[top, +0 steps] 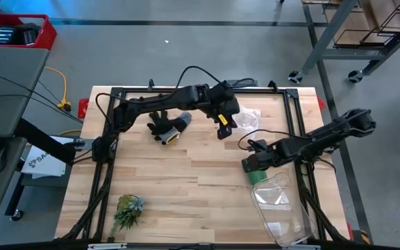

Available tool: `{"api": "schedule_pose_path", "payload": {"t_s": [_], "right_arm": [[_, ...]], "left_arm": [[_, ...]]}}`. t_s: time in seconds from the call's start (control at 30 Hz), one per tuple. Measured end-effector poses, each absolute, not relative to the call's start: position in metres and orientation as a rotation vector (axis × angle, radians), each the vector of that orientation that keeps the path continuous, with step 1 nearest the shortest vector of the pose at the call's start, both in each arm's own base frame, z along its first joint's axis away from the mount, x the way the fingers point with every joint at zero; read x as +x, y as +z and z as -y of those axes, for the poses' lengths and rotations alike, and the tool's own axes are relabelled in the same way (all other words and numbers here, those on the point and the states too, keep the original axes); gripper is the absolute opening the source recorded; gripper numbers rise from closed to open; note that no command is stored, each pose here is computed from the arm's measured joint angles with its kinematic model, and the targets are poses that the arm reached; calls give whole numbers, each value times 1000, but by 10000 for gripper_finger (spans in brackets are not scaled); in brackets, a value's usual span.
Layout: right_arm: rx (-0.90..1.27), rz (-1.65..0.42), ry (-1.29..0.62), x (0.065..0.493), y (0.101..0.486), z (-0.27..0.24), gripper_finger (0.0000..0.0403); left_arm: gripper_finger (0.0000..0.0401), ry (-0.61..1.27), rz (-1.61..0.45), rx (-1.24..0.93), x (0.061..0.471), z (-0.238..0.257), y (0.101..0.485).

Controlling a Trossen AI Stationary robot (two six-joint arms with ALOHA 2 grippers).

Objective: Roll bandage
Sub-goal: Roll the green bandage

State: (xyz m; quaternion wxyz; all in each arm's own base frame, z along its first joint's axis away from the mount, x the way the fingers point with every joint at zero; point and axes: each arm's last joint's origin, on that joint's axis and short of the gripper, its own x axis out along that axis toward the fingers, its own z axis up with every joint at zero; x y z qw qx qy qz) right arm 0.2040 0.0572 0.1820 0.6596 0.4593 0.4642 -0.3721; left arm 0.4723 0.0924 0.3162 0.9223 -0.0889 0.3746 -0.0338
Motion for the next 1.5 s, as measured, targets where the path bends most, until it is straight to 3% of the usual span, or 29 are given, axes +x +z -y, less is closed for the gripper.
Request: {"api": "schedule_pose_path", "payload": {"t_s": [0.33,0.6,0.77,0.97,1.27,1.5], "right_arm": [[1016,-1146,-834,220,155,-64,204],[1024,-1179,-836,229,140,-68,204],[1074,-1166,-851,232,139,-69,169],[1168,-1076,-804,241,141,-74,29],[1329,-897,-762,276,141,-63,29],[1259,-914,-679,353,144,-54,29]], "left_arm": [[0,-134,-829,-191,477,-52,301],[0,-115,-790,-258,449,-32,292],[0,29,-744,-366,399,-30,287],[0,233,-736,-434,312,-21,281],[0,505,-625,-562,185,-18,282],[0,564,-517,-613,140,-17,282]]}}
